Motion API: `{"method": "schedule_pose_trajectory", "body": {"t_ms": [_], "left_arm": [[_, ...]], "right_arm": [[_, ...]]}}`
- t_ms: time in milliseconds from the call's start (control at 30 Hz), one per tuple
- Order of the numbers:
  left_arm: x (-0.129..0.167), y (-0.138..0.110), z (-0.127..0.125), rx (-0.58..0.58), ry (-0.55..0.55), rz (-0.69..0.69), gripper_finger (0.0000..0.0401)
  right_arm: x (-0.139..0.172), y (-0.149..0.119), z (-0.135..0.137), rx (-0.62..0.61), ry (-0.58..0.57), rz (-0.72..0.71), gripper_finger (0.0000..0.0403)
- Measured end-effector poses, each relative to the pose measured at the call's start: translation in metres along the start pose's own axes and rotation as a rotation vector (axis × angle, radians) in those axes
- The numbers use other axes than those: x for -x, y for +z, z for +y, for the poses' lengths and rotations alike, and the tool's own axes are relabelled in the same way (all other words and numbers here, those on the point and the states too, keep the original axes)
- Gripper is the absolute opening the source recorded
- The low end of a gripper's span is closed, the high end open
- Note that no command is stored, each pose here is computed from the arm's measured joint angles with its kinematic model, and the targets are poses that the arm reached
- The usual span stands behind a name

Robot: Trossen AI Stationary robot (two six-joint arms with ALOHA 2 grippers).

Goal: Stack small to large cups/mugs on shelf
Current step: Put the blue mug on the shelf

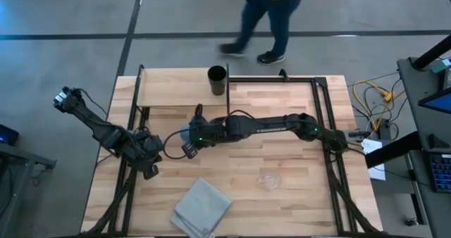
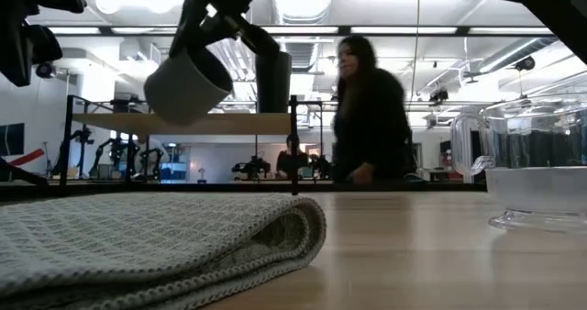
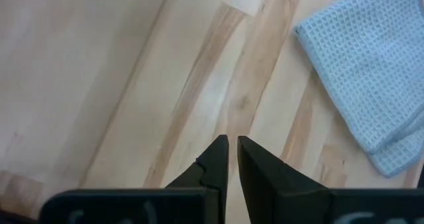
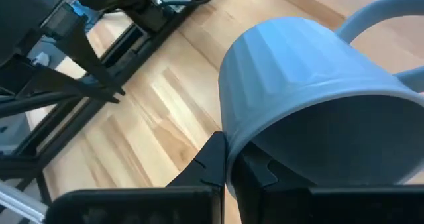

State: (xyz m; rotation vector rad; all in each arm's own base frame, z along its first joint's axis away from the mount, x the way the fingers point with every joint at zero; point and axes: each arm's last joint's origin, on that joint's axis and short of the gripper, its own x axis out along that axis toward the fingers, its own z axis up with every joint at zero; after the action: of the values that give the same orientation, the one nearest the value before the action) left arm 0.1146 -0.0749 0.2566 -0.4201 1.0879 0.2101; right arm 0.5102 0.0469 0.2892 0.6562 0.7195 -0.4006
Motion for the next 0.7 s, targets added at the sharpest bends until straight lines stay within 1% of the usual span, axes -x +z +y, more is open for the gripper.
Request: {"method": "schedule_pose_trajectory", "body": {"t_ms": [133, 300, 400, 567, 700], "left_arm": [[0.005, 0.002, -0.001, 0.005, -0.016, -0.014, 0.0019], [0.018, 0.008, -0.004, -0.016, -0.05, -0.045, 0.0019], [0.027, 0.012, -0.003, -0.013, -0.037, -0.085, 0.0019], [0.042, 0.019, 0.001, 0.004, 0.009, -0.148, 0.0019], [0.053, 0.028, 0.002, -0.028, 0.043, -0.204, 0.0019]], "right_arm": [[0.002, 0.002, 0.002, 0.058, 0.013, -0.01, 0.0009], [0.004, 0.003, 0.002, 0.168, 0.015, -0.014, 0.0009], [0.012, 0.006, 0.002, 0.214, 0.022, -0.025, 0.0009], [0.037, 0.021, 0.001, 0.24, 0.041, -0.071, 0.0009], [0.061, 0.035, -0.003, 0.303, 0.028, -0.126, 0.0009]]}}
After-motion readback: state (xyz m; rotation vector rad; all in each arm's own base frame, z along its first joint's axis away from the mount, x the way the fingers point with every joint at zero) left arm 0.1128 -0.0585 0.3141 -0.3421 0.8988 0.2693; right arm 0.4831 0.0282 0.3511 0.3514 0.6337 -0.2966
